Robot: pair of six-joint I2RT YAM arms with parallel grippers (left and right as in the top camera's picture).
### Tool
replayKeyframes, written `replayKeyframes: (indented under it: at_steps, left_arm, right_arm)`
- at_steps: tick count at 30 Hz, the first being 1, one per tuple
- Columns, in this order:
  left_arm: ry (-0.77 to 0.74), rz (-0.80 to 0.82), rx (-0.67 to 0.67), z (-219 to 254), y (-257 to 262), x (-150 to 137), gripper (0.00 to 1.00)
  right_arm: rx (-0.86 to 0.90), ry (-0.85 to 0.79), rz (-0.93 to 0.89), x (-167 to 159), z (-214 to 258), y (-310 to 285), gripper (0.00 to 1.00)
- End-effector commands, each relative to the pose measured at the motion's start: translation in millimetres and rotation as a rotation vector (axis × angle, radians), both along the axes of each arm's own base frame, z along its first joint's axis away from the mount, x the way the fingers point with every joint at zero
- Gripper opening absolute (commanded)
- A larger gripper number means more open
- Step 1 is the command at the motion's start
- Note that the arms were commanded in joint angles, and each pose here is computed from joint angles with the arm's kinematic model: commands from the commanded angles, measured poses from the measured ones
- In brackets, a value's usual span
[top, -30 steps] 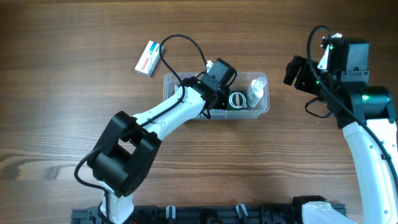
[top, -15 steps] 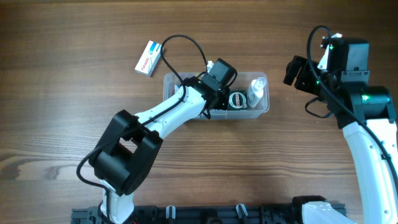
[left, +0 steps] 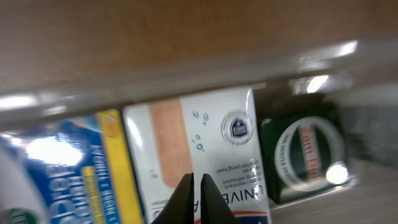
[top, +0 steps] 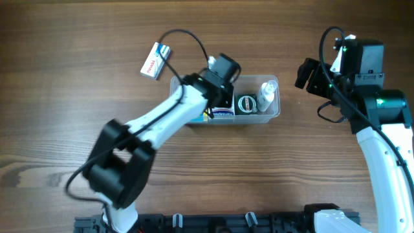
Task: Pack container
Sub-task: 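Open the left gripper and raise it back toward the Panadol box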
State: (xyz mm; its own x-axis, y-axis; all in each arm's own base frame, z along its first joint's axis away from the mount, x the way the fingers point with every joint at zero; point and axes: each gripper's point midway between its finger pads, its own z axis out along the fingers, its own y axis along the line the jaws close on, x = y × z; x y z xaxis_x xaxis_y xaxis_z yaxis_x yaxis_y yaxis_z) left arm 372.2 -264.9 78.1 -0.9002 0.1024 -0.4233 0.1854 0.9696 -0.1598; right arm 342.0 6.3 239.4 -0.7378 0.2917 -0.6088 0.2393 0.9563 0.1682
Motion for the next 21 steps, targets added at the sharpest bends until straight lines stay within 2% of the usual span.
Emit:
replayKeyframes:
  at_steps: [1, 3, 7, 9, 10, 12, 13, 14, 15, 17, 21]
  left_arm:
    - [-0.184, 0.078, -0.096, 88, 26, 29, 0.08]
    - [-0.222, 0.116, -0.111, 107, 46, 37, 0.12]
    - [-0.279, 0.176, -0.097, 128, 90, 53, 0.12]
    - [-0.285, 0.215, -0.090, 130, 108, 59, 0.17]
    - [-0.293, 0.221, -0.069, 130, 122, 64, 0.28]
    - [-0.301, 0.218, -0.032, 128, 140, 70, 0.38]
    - [-0.306, 0.220, -0.012, 127, 151, 73, 0.48]
    - [-0.310, 0.227, 0.001, 127, 161, 76, 0.70]
    - [-0.315, 0.243, 0.013, 127, 173, 80, 0.85]
    - [-0.326, 0.284, 0.018, 127, 193, 87, 0.99]
    - [-0.353, 0.356, 0.033, 130, 231, 98, 1.00]
  right_arm:
    - [-0.013, -0.008, 0.006, 2, 3, -1, 1.00]
    - [-0.013, -0.008, 0.006, 2, 3, -1, 1.00]
    - [-0.014, -0.008, 0.006, 2, 3, -2, 1.00]
    - [-0.013, -0.008, 0.006, 2, 3, -1, 1.00]
    - [-0.013, -0.008, 0.006, 2, 3, -2, 1.00]
    - [-0.013, -0.008, 0.006, 2, 3, -1, 1.00]
    - [-0.014, -0.008, 0.006, 2, 3, -2, 1.00]
    - [-0.013, -0.008, 0.006, 2, 3, -1, 1.00]
    - [-0.013, -0.008, 0.006, 2, 3, -2, 1.00]
    - [-0.013, -0.008, 0.006, 2, 3, -1, 1.00]
    - [-0.014, -0.008, 0.006, 2, 3, -2, 1.00]
